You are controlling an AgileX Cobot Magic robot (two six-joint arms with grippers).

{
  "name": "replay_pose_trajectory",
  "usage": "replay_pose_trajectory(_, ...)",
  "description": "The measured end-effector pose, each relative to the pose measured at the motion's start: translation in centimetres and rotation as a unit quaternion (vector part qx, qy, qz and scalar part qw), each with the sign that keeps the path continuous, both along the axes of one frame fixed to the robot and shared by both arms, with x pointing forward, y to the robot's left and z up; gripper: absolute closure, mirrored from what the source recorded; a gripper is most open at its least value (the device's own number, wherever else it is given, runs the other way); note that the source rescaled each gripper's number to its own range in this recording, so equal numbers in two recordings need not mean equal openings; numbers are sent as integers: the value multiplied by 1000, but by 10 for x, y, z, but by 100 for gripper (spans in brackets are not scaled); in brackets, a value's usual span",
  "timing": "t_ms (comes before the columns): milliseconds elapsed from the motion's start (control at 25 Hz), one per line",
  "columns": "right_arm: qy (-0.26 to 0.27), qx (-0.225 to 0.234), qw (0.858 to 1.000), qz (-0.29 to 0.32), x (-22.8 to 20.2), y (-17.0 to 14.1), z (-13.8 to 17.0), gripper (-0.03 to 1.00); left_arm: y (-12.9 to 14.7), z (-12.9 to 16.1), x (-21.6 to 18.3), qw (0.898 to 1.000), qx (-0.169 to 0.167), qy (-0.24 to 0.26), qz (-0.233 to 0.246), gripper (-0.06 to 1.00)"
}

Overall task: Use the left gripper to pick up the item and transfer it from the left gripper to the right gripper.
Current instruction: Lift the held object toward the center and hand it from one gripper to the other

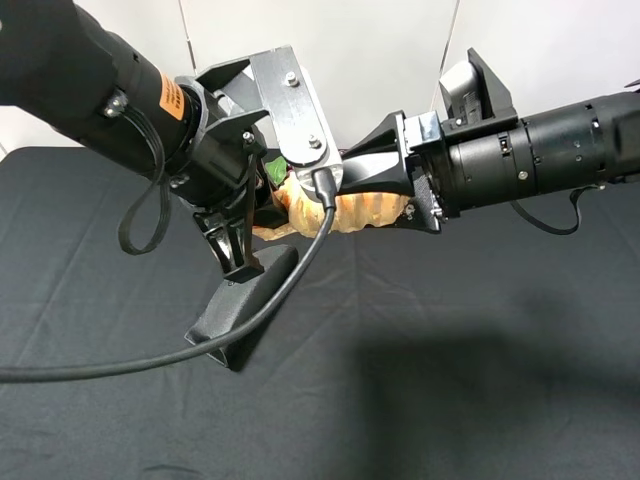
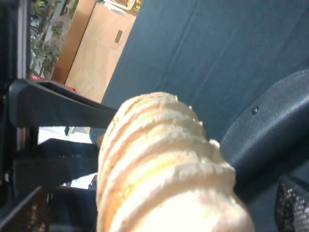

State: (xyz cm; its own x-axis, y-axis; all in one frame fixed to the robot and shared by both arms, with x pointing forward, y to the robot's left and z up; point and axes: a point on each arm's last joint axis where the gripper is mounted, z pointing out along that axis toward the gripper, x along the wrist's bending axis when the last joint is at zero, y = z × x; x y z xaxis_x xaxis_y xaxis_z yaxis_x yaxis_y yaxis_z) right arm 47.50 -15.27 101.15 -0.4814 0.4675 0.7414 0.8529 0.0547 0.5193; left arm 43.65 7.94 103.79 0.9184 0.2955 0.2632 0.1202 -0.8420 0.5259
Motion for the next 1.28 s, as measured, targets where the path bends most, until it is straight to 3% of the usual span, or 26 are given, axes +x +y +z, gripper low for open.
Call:
replay_pose_trajectory(80, -1, 1, 1000, -3, 1, 0, 0, 1, 0, 0, 0, 1000, 0, 0, 0, 94)
replay_pose_trajectory(120, -2, -1, 1000, -5, 1, 0, 0, 14, 0, 0, 0, 1000, 0, 0, 0, 94)
replay_pose_trajectory(240, -5, -4, 1000, -11, 2, -1, 0, 82, 0, -1, 0, 1000, 1, 1, 0, 94)
replay_pose_trajectory(280, -5, -5, 1000, -13, 3, -1, -1, 92, 0, -1, 0, 1000, 2, 1, 0, 94)
replay_pose_trajectory(600, -6, -8, 1000, -17, 3, -1, -1, 93, 0, -1, 0, 1000, 1, 0, 0, 94)
replay_pose_trajectory(640, -7, -8, 1000, -18, 3, -1, -1, 93, 0, -1, 0, 1000, -1, -1, 0, 90)
replay_pose_trajectory(720, -9, -11, 1000, -22, 4, -2, -1, 93, -1, 0, 1, 1000, -5, -5, 0, 71)
replay_pose_trajectory(840, -10, -13, 1000, -23, 5, -2, -2, 93, -2, 2, 2, 1000, -17, -16, 1, 21)
replay_pose_trajectory(920, -10, -13, 1000, -23, 5, -2, -2, 93, -3, 2, 3, 1000, -20, -19, 1, 6)
replay_pose_trajectory(1040, -10, -13, 1000, -23, 5, -2, -2, 93, -3, 2, 3, 1000, -20, -18, 1, -2)
replay_pose_trajectory(1280, -10, -13, 1000, -23, 5, -2, -2, 93, -1, 1, 1, 1000, -11, -10, 1, -5)
